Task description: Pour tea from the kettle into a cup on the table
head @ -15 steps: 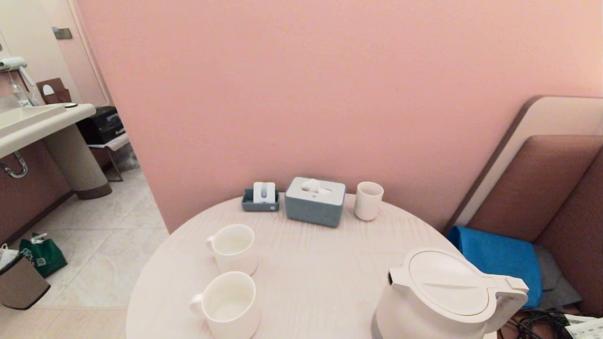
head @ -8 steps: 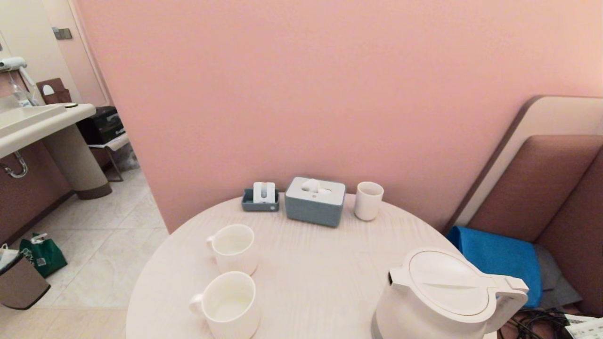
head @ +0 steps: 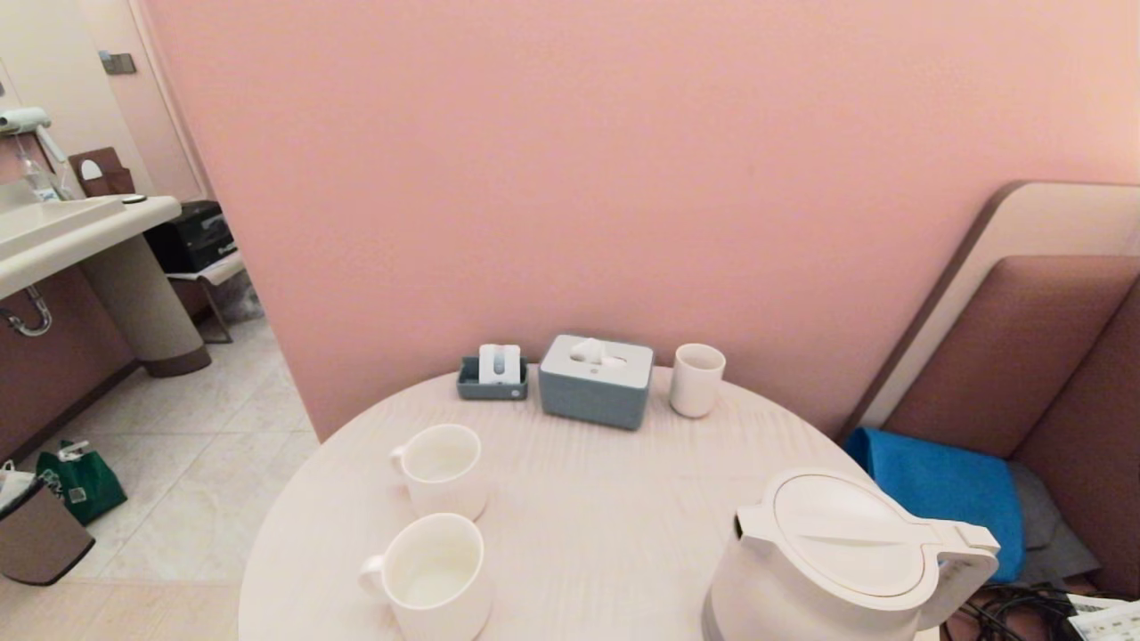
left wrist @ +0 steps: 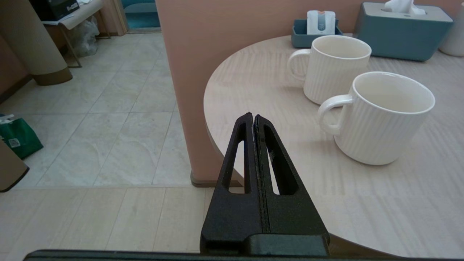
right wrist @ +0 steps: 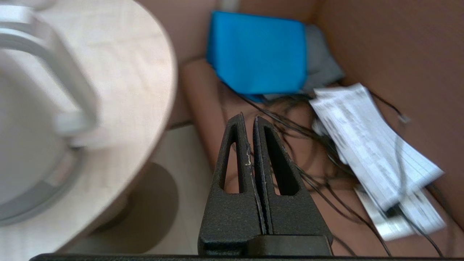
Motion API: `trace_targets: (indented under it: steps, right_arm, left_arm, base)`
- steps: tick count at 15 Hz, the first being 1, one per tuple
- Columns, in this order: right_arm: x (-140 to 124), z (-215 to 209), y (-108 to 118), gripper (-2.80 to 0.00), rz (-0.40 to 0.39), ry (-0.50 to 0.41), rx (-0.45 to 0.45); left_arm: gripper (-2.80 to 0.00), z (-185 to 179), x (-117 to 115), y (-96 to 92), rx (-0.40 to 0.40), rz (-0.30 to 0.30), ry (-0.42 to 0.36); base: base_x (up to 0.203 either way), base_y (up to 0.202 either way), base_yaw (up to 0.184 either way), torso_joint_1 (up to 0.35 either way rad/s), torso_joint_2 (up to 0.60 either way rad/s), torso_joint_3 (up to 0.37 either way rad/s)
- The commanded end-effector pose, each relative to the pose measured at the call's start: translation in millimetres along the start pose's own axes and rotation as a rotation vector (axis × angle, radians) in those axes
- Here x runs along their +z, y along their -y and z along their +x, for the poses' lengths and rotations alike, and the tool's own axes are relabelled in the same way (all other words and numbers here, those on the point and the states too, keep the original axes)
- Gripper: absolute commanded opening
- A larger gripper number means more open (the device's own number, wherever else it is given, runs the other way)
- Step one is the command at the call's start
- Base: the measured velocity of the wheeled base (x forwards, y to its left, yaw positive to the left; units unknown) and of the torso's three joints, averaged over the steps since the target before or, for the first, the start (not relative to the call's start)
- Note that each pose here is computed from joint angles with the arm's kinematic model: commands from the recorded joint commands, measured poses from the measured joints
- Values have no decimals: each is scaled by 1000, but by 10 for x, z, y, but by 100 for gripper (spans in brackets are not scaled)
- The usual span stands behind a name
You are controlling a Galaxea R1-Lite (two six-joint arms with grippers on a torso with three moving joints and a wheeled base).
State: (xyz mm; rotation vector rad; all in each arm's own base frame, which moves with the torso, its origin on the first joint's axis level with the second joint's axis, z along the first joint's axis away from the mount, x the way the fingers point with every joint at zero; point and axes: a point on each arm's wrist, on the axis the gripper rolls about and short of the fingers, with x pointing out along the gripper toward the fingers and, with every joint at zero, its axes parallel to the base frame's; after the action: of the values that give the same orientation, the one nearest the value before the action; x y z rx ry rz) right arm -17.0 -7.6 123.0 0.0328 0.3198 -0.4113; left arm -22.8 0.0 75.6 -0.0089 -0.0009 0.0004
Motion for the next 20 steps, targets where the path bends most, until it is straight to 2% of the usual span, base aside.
trace_targets:
  steps: [1, 2, 5, 9, 11, 13, 14, 15, 17, 20]
  right_arm:
    - [-36, -22, 7, -280, 15, 10, -14]
    - [-42, -22, 3, -280, 23, 12, 9]
    - [-59, -97, -18, -280, 50, 55, 276]
    - [-125, -103, -2, -280, 26, 77, 327]
    - [-290, -119, 20, -280, -22, 137, 336]
    - [-442, -76, 13, -280, -84, 159, 354]
    - [-453, -41, -3, -280, -123, 194, 358]
    - [-428, -17, -20, -280, -145, 265, 369]
    - [-432, 31, -48, -280, -151, 342, 396]
    - [-486, 72, -60, -280, -100, 320, 406]
  left_arm:
    - [-280, 0, 0, 0, 1, 0, 1]
    - [-280, 1, 0, 0, 0, 0, -1]
    - [-280, 1, 1, 0, 0, 1, -1]
    - [-280, 0, 0, 0, 1, 0, 0]
    - [-280, 0, 0, 0, 0, 0, 1]
    - [-280, 0, 0, 0, 0, 1, 0]
    - [-280, 1, 1, 0, 1, 0, 0]
    - [-280, 0, 0, 0, 0, 0, 1]
    - [-280, 1, 1, 0, 1, 0, -1]
    - [-280, 0, 0, 0, 0, 0, 0]
  base:
    - [0, 0, 0, 0, 0, 0]
    - [0, 0, 0, 0, 0, 0]
    - [0, 0, 0, 0, 0, 0]
    - [0, 0, 0, 0, 0, 0]
    - [0, 0, 0, 0, 0, 0]
    - [0, 0, 0, 0, 0, 0]
    - [0, 0, 0, 0, 0, 0]
    - [0, 0, 0, 0, 0, 0]
    - [0, 0, 0, 0, 0, 0]
    - [0, 0, 0, 0, 0, 0]
